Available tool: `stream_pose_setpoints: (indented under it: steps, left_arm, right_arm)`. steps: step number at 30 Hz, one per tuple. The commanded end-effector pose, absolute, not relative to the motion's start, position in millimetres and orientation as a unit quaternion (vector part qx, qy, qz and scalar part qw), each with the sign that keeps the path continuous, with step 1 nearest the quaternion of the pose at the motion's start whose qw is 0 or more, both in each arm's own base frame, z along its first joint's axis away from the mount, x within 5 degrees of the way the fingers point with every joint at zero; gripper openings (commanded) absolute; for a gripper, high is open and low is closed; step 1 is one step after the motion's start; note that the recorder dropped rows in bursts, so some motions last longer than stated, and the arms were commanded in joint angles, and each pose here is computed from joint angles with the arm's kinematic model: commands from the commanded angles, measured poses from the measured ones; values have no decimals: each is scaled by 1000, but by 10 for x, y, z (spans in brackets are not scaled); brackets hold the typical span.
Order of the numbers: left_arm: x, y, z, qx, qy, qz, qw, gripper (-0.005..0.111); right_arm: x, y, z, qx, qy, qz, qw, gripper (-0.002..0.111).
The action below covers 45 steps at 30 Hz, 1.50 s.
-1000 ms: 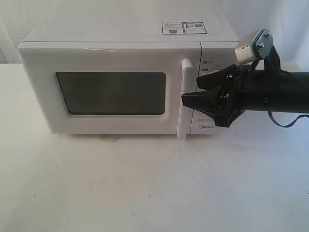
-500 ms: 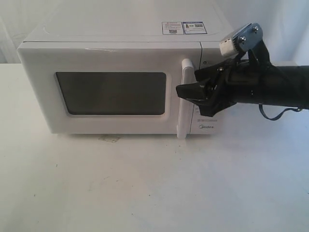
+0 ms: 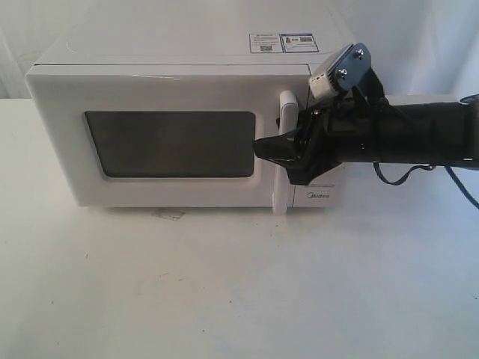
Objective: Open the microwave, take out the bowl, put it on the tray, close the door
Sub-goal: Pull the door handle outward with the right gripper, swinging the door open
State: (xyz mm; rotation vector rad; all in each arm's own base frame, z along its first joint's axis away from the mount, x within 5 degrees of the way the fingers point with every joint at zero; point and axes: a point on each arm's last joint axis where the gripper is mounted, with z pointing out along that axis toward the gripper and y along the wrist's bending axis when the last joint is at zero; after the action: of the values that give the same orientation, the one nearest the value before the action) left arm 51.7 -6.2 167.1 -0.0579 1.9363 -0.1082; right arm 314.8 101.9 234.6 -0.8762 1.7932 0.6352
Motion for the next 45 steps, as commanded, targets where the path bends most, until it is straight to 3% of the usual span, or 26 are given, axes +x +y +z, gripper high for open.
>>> stream_pose_setpoints:
  steps: [1, 5, 6, 14, 20, 31, 37, 42, 45]
  left_arm:
    - [515, -65, 1662, -27, 823, -49, 566, 0]
    - [515, -65, 1662, -27, 823, -49, 566, 0]
    - [515, -65, 1662, -27, 823, -49, 566, 0]
    - [515, -65, 1662, -27, 823, -49, 566, 0]
    - [515, -65, 1662, -27, 823, -49, 566, 0]
    - [515, -65, 1662, -27, 823, -49, 566, 0]
    - [515, -65, 1662, -27, 823, -49, 566, 0]
    - [515, -65, 1662, -27, 823, -49, 566, 0]
    - [515, -65, 1662, -27, 823, -49, 566, 0]
  right_arm:
    - [3224, 1051, 2332, -354, 742, 270, 501, 30]
    - [3225, 1050, 2331, -353, 743, 269, 501, 3]
    - [3225, 1050, 2331, -351, 744, 270, 501, 0]
    - [3213, 1064, 2343, -355, 738, 280, 501, 0]
    - [2924, 1173, 2288, -515, 659, 336, 432, 0]
    - [3070, 1073, 2223, -461, 729, 272, 427, 0]
    - [2753, 1204, 2338, -526, 639, 421, 371, 0]
    - [3021, 1096, 2343, -473, 713, 288, 431, 0]
    - [3055, 1091, 2375, -463, 719, 284, 434, 0]
